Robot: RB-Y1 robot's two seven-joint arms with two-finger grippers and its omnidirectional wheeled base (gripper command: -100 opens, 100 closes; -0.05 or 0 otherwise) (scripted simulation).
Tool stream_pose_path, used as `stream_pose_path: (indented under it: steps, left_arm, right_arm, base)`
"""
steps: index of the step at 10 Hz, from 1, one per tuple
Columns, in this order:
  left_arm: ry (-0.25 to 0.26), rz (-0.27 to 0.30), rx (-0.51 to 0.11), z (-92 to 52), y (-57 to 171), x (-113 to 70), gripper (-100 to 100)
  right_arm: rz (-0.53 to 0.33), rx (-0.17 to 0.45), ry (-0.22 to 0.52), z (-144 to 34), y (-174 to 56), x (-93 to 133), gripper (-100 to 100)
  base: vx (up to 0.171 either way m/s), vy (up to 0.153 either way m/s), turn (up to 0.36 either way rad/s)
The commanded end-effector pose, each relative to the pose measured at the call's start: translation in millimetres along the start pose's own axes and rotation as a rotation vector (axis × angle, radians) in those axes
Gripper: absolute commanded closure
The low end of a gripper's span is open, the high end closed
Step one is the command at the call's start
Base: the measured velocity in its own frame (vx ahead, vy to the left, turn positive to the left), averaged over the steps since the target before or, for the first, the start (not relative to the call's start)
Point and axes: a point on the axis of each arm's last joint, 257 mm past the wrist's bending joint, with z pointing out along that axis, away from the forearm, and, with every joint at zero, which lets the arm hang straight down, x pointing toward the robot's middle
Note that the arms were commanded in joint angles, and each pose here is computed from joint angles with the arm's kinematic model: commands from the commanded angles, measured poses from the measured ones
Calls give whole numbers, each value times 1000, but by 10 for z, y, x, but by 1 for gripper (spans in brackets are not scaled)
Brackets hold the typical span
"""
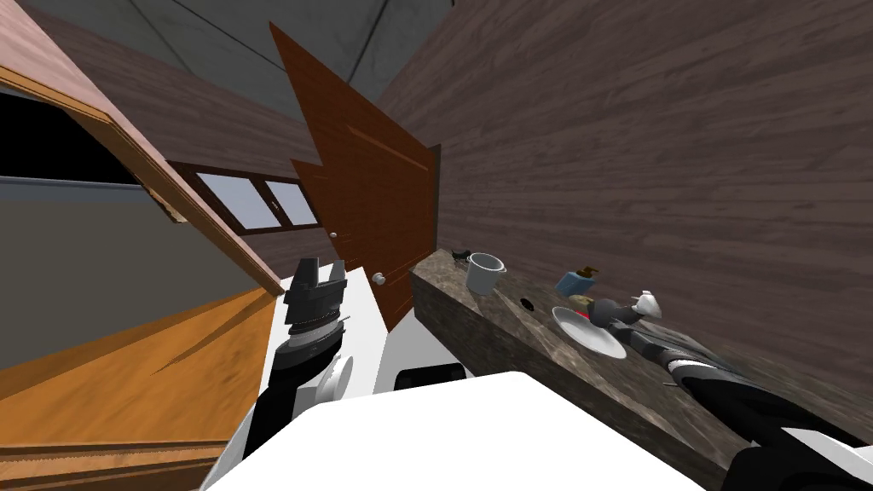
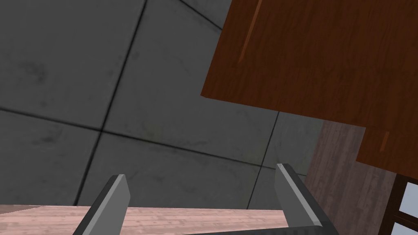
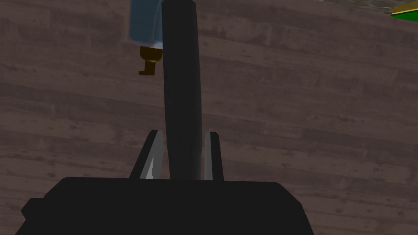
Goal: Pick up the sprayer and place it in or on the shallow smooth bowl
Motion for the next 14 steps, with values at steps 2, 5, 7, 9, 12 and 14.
stream_pose_path:
  steps: [2, 5, 7, 9, 12, 14]
  left_arm:
    - [0, 0, 0, 0, 0, 0, 0]
    - [0, 0, 0, 0, 0, 0, 0]
    - [0, 0, 0, 0, 0, 0, 0]
    - [0, 0, 0, 0, 0, 0, 0]
    - [0, 0, 0, 0, 0, 0, 0]
    - [0, 0, 0, 0, 0, 0, 0]
  right_arm:
    - [49, 20, -50, -27, -76, -267, 100]
    - [55, 22, -59, -32, -78, -296, -100]
    - [55, 22, -59, -32, -78, -295, -100]
    - [55, 22, -59, -31, -78, -295, -100]
    - [48, 16, -73, -113, -38, -486, -100]
    - [41, 8, -84, -195, 26, -663, -100]
  base:
    - [0, -118, 147]
    - [11, -60, 39]
    - [0, 0, 0]
    - [0, 0, 0]
    - [8, -8, -38]
    - [19, -9, -61]
